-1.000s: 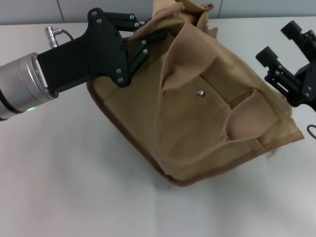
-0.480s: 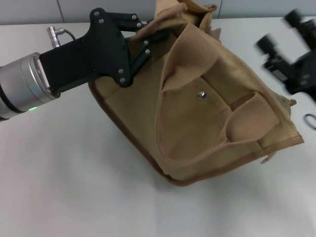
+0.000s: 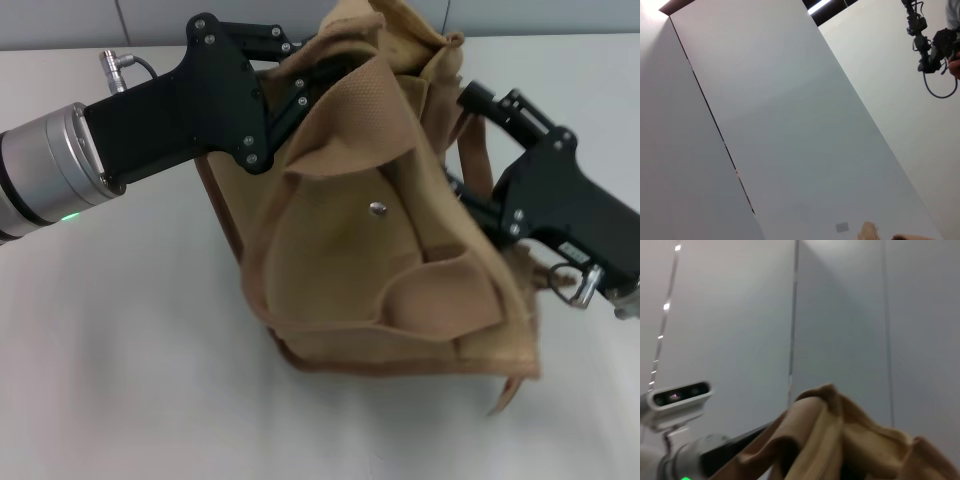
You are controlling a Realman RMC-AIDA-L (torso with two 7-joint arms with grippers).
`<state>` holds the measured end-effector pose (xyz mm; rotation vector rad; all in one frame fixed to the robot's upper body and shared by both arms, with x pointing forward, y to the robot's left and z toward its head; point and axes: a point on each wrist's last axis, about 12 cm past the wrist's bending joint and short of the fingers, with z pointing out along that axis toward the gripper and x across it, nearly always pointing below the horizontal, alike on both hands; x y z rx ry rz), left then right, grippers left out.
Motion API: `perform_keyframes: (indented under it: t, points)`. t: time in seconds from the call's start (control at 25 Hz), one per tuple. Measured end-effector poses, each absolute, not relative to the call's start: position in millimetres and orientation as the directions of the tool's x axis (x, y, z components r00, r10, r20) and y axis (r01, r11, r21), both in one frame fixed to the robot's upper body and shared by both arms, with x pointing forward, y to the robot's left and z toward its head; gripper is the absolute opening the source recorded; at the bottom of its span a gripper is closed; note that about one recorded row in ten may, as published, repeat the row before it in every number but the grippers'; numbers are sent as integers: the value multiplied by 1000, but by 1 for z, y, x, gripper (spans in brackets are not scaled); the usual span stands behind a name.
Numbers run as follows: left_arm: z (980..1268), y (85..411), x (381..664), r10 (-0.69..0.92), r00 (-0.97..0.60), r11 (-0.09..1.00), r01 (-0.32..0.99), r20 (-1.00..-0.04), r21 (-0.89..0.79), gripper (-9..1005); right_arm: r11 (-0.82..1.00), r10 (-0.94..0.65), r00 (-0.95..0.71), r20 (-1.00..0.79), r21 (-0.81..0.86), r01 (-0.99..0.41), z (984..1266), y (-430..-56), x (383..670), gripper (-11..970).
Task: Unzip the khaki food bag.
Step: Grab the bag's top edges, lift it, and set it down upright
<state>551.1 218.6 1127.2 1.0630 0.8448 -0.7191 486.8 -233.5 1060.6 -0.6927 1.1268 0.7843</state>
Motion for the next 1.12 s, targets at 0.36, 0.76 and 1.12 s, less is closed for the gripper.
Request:
perform_keyframes:
  t: [0.36, 0.76, 1.12]
  points:
    - [1128, 218, 551, -104, 496, 327, 835, -862, 442, 76, 549, 110, 294, -949, -189, -814, 1050, -231, 475, 780]
    - [1128, 218, 551, -108, 498, 327, 835, -861, 442, 76, 541, 97, 350, -932, -245, -804, 1053, -229, 475, 660]
    - [1128, 218, 551, -109, 496, 323, 837, -861, 441, 76, 491, 70, 356, -932, -279, -825, 1057, -217, 489, 462]
